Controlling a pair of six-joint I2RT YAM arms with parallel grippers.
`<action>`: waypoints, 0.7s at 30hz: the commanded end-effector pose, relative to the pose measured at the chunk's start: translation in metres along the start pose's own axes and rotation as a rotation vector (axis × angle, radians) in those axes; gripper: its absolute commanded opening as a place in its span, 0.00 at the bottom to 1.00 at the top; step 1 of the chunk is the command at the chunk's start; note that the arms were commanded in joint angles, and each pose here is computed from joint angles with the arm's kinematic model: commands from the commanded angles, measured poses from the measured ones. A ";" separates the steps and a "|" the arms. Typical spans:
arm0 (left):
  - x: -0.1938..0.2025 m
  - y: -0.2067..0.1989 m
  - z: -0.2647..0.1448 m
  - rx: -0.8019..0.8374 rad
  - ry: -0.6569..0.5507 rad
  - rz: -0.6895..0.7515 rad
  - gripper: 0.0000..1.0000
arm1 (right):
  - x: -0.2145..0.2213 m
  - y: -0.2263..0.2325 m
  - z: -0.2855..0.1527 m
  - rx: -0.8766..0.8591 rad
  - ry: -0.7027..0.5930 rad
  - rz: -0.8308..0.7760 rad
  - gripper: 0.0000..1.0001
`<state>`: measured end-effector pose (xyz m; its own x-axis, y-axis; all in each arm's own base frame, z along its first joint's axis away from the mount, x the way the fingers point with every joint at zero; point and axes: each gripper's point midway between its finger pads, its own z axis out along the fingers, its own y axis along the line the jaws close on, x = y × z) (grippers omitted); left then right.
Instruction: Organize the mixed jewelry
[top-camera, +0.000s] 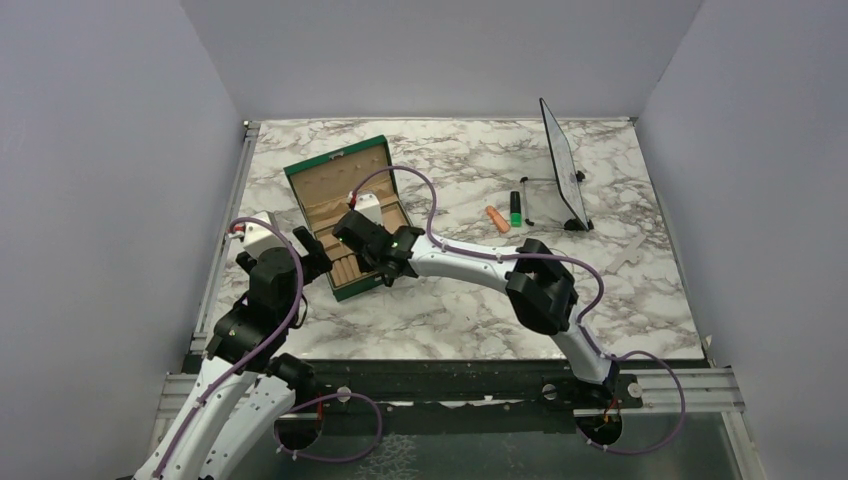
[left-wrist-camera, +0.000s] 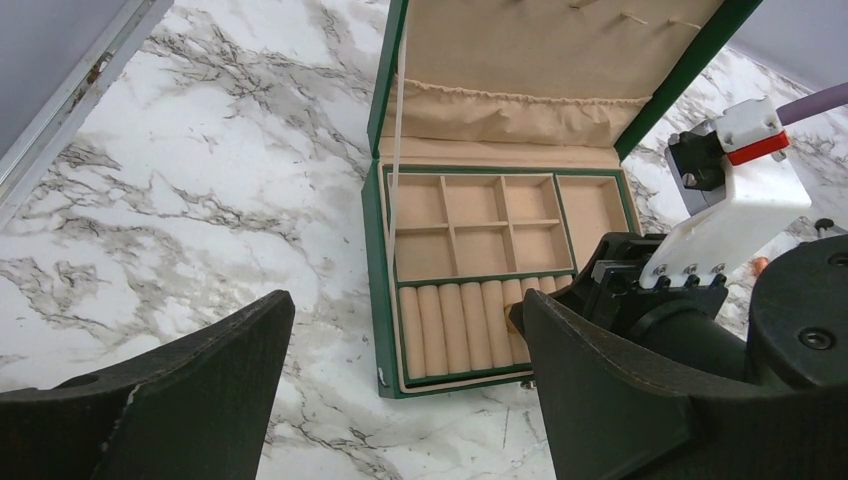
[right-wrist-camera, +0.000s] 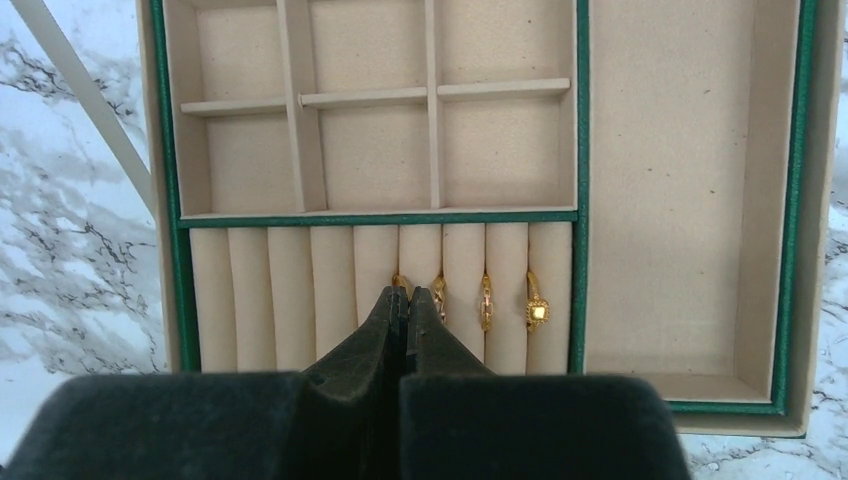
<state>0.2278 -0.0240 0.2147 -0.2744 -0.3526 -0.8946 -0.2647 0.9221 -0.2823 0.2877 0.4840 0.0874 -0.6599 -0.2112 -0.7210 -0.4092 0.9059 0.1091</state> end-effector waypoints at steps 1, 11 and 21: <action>-0.002 0.007 0.001 -0.034 -0.016 0.009 0.86 | 0.024 0.003 0.008 0.021 0.055 -0.026 0.01; 0.000 0.005 0.002 -0.023 -0.004 0.016 0.86 | 0.038 0.007 0.015 0.045 0.090 -0.058 0.02; 0.000 0.004 0.002 -0.022 -0.004 0.013 0.87 | -0.001 0.018 -0.018 -0.019 0.016 0.013 0.32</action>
<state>0.2282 -0.0242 0.2136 -0.2791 -0.3501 -0.8942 -0.2660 0.9229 -0.2783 0.2833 0.4912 0.0797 -0.6717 -0.2237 -0.7063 -0.4028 0.9104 0.0948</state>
